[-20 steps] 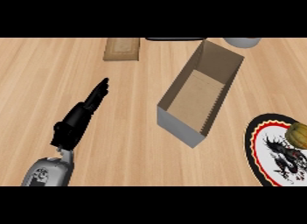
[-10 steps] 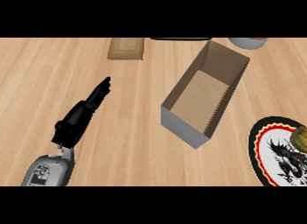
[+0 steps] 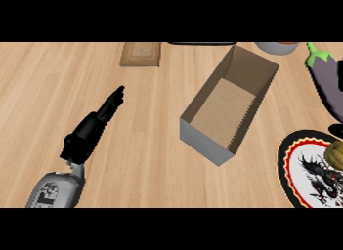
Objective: Pick the eggplant from the plate and place it in the cardboard box
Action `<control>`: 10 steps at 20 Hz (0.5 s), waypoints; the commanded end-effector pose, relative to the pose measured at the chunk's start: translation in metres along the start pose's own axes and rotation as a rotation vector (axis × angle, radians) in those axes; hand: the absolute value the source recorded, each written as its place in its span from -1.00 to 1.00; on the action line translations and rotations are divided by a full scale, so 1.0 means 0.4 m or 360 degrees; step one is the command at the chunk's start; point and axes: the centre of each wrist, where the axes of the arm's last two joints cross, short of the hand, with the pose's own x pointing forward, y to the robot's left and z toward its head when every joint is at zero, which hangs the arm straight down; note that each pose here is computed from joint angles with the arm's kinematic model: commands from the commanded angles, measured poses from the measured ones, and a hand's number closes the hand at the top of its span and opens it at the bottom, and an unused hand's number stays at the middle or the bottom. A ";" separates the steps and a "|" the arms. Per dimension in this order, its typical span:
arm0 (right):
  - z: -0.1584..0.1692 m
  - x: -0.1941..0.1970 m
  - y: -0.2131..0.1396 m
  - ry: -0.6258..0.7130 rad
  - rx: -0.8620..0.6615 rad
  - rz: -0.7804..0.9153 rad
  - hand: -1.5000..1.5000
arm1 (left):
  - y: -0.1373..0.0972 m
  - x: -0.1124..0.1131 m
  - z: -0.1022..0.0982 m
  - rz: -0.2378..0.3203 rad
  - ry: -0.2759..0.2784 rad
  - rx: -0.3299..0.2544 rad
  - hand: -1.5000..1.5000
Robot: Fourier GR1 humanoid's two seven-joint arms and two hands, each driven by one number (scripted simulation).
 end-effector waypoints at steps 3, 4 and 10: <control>-0.081 -0.024 0.067 0.0011 0.0024 0.0125 1.00 | -0.012 -0.027 0.009 -0.0007 -0.0008 -0.0004 0.00; -0.147 -0.014 0.093 0.0020 0.0031 0.0146 1.00 | 0.014 0.015 -0.025 0.0028 0.0004 0.0004 0.00; -0.177 -0.087 0.228 0.0064 0.0159 0.0239 1.00 | -0.006 0.029 -0.012 0.0026 0.0018 0.0008 0.00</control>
